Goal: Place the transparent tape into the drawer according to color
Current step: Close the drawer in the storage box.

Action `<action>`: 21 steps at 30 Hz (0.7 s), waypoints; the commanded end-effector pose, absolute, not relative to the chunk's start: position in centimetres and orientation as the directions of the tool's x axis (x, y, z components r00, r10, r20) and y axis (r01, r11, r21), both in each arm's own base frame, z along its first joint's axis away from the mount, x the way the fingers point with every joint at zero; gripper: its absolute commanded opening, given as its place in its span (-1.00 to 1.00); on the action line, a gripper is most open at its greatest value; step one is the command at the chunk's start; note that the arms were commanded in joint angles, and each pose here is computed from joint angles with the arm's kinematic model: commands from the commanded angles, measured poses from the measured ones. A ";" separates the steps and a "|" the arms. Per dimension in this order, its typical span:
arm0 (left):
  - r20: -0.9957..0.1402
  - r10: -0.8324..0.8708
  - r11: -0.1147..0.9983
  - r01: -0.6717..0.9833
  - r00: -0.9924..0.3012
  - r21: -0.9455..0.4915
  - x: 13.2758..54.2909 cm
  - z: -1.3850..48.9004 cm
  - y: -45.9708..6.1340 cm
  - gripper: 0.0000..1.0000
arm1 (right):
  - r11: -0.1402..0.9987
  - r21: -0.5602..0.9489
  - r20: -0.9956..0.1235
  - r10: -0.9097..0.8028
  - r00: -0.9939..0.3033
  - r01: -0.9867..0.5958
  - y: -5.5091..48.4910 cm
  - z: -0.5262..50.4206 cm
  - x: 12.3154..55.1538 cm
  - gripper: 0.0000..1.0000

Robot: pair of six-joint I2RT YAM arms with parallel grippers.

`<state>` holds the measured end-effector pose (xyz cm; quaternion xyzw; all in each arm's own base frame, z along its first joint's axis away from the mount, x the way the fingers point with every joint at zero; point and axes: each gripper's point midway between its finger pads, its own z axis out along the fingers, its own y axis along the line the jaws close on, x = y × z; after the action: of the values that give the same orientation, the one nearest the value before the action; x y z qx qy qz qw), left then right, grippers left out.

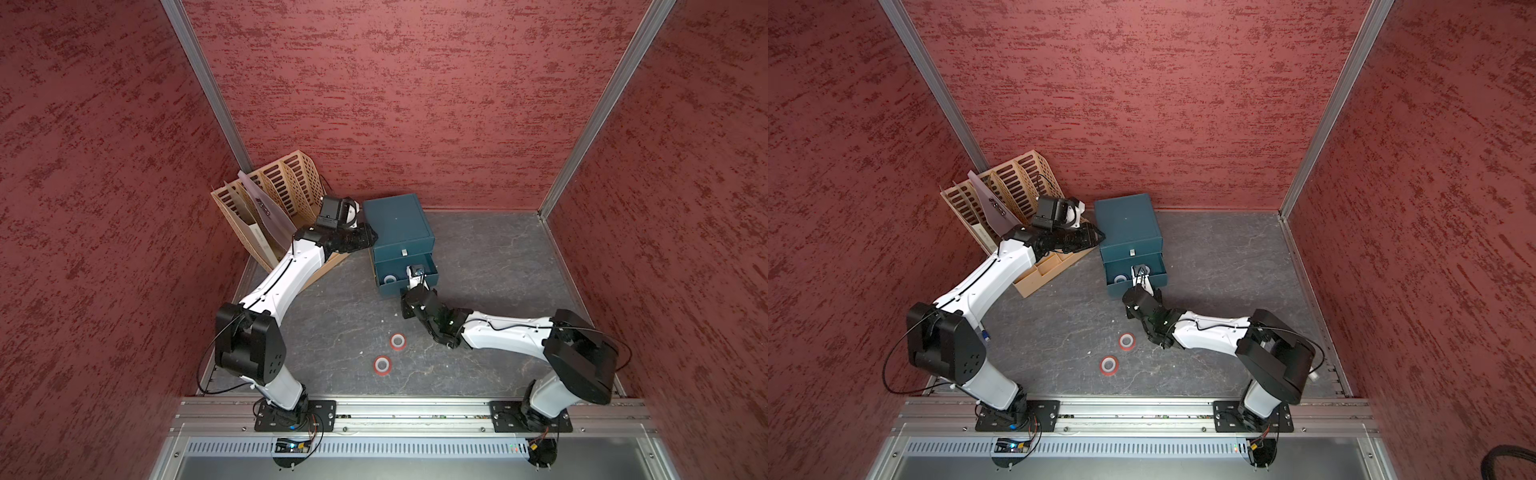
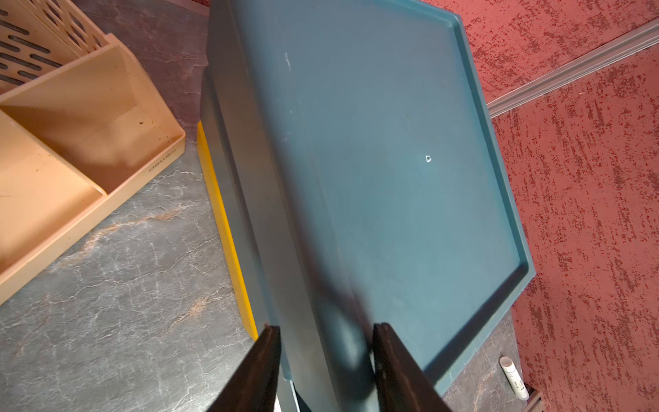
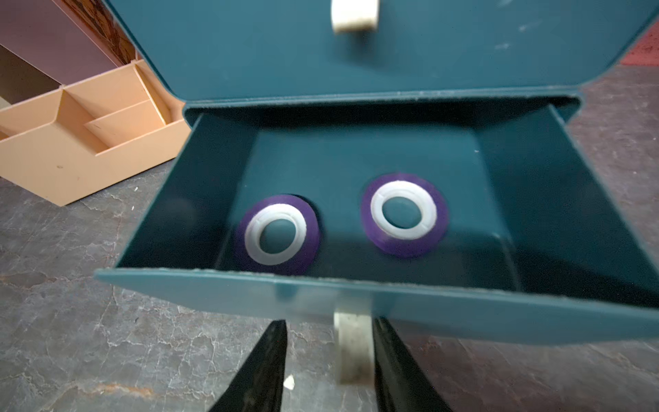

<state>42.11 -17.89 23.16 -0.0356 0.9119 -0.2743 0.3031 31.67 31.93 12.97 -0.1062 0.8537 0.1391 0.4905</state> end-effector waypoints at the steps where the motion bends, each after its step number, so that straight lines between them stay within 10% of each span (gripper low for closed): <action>1: -0.532 -0.216 0.846 0.115 -0.819 -0.520 41.4 23.3 -17.7 -0.09 | 0.940 0.145 -0.902 -0.002 -0.431 -0.309 32.7 15.2 33.3 -0.14; 21: -0.525 -0.203 0.847 0.122 -0.826 -0.518 41.1 23.1 -17.8 -0.15 | 0.948 0.144 -0.938 0.039 -0.346 -0.285 32.9 16.3 38.6 -0.12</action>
<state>41.96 -18.09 23.20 -0.0296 0.9116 -0.2788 0.3006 37.15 32.50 14.52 -0.0859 0.8256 0.1312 0.5420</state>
